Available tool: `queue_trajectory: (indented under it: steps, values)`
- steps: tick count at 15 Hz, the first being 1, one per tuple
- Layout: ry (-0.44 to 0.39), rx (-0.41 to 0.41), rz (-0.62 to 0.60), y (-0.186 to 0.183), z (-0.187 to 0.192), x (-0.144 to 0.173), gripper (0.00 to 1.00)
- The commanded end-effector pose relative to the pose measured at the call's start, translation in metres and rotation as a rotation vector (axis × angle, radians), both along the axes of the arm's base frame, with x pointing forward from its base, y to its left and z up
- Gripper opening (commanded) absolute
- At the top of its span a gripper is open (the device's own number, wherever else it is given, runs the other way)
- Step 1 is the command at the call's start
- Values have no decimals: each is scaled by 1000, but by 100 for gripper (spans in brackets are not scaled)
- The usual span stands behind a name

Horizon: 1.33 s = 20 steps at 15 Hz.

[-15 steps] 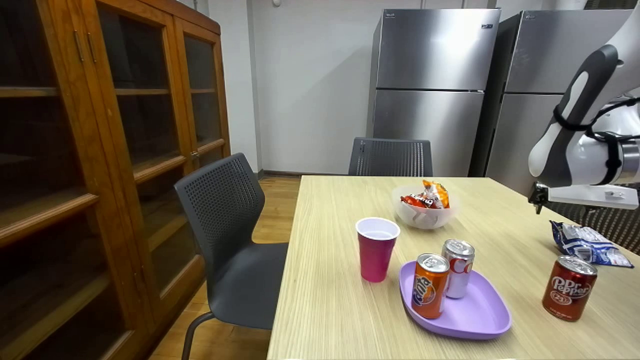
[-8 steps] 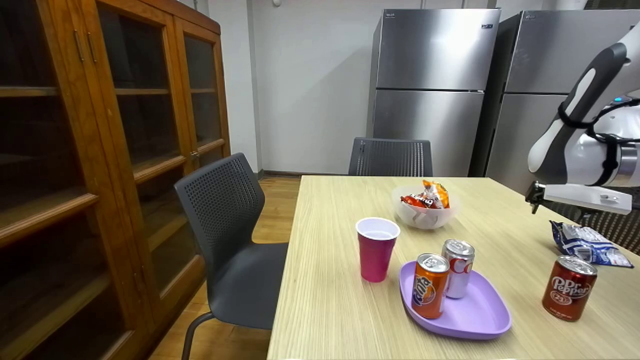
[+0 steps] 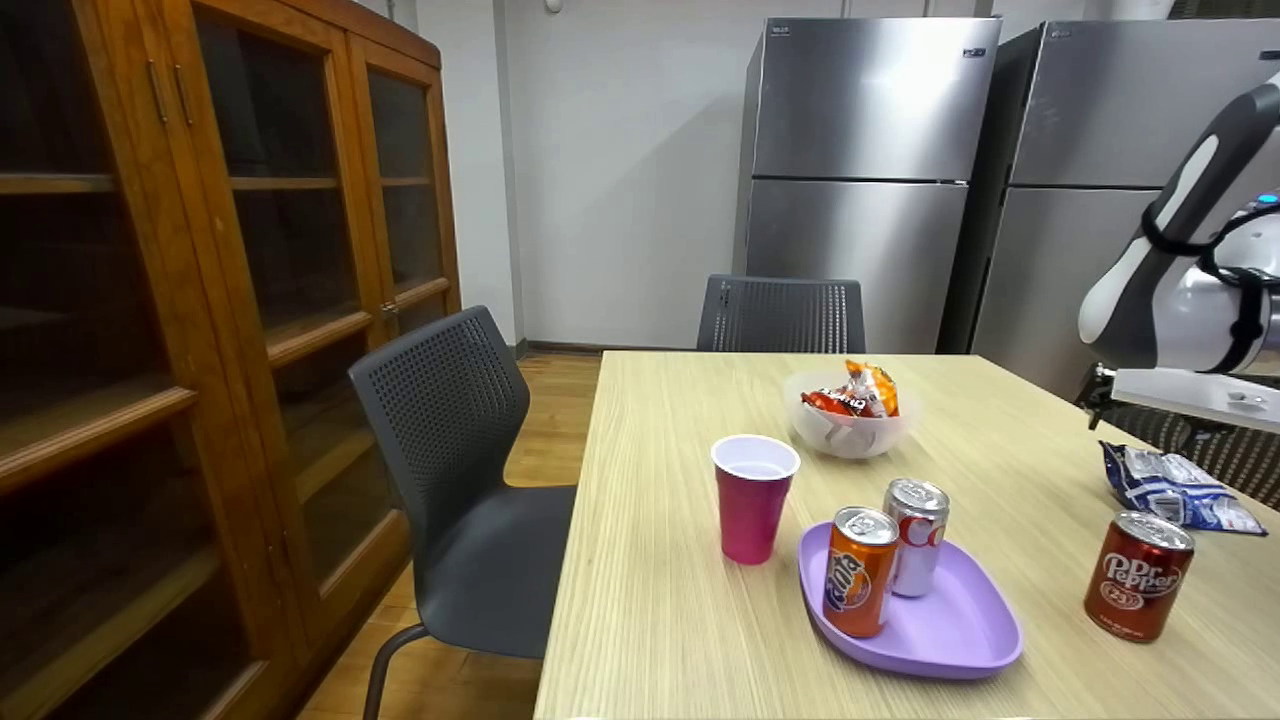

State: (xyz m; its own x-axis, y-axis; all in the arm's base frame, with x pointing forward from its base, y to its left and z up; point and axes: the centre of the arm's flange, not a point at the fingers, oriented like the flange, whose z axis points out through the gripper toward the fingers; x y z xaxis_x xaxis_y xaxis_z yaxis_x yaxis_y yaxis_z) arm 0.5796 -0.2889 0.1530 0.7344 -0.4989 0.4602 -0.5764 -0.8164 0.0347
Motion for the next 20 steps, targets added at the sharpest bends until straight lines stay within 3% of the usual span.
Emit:
queue_trajectory:
  steps: [1,20]
  values:
    - [36,-41,6,0,8,5,100]
    - [156,-164,97,24,-16,40,100]
